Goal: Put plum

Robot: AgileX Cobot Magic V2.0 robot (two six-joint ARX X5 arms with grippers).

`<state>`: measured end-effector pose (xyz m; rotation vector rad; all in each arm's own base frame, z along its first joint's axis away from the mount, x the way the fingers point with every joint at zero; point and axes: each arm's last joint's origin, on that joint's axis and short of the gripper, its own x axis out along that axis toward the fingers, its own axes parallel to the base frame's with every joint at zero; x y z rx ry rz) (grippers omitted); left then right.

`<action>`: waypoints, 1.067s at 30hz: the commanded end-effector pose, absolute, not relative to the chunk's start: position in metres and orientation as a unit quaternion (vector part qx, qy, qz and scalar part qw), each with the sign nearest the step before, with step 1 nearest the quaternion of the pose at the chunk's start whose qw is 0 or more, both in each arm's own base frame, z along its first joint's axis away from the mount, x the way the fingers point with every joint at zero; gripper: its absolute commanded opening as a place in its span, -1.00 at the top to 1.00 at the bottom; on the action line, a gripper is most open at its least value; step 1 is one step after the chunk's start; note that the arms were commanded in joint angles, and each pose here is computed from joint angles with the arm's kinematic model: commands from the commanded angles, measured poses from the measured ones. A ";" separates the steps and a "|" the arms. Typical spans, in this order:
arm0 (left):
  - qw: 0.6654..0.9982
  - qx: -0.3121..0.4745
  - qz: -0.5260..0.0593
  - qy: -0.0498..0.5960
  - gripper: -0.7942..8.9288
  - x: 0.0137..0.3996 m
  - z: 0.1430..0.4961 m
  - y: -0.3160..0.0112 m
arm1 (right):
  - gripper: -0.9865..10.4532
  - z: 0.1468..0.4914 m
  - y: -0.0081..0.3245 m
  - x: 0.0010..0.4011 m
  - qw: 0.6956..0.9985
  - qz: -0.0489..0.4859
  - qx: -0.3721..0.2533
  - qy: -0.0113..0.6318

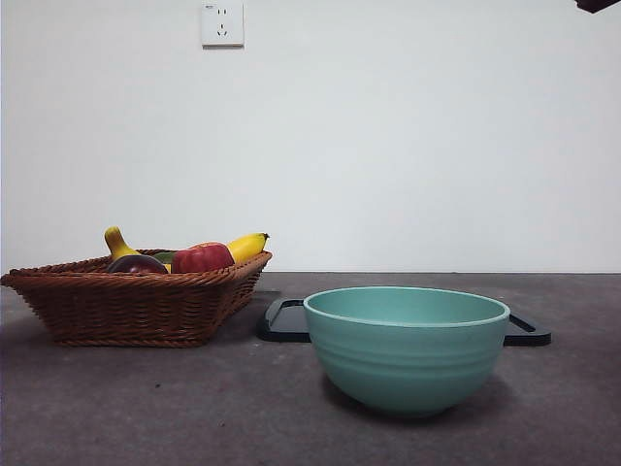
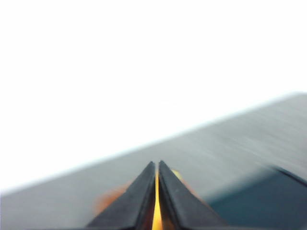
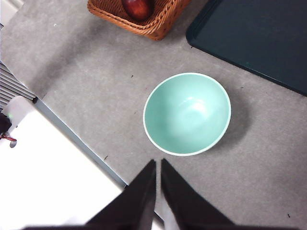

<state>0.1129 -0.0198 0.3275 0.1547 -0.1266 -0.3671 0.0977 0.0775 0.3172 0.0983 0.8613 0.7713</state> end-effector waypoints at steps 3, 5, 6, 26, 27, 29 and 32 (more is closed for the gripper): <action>0.987 0.082 -0.119 -0.072 0.82 0.106 0.285 -0.013 | 0.82 0.322 0.079 0.098 0.839 0.371 0.043 0.396; 0.989 0.082 -0.103 -0.063 0.82 0.104 0.267 -0.011 | 0.82 0.322 0.079 0.098 0.839 0.372 0.043 0.396; 0.990 0.082 -0.101 -0.058 0.82 0.103 0.260 -0.011 | 0.82 0.322 0.079 0.098 0.839 0.371 0.043 0.396; 0.993 0.070 -0.094 0.020 0.82 0.098 0.170 -0.008 | 0.82 0.322 0.079 0.098 0.839 0.371 0.043 0.396; 0.993 0.070 -0.094 0.024 0.82 0.097 0.169 -0.008 | 0.82 0.322 0.079 0.098 0.839 0.371 0.043 0.396; 0.993 0.070 -0.094 0.034 0.82 0.096 0.166 -0.008 | 0.82 0.322 0.079 0.098 0.839 0.371 0.043 0.396; 0.992 0.069 -0.095 0.039 0.82 0.096 0.162 -0.008 | 0.82 0.322 0.079 0.098 0.839 0.371 0.043 0.396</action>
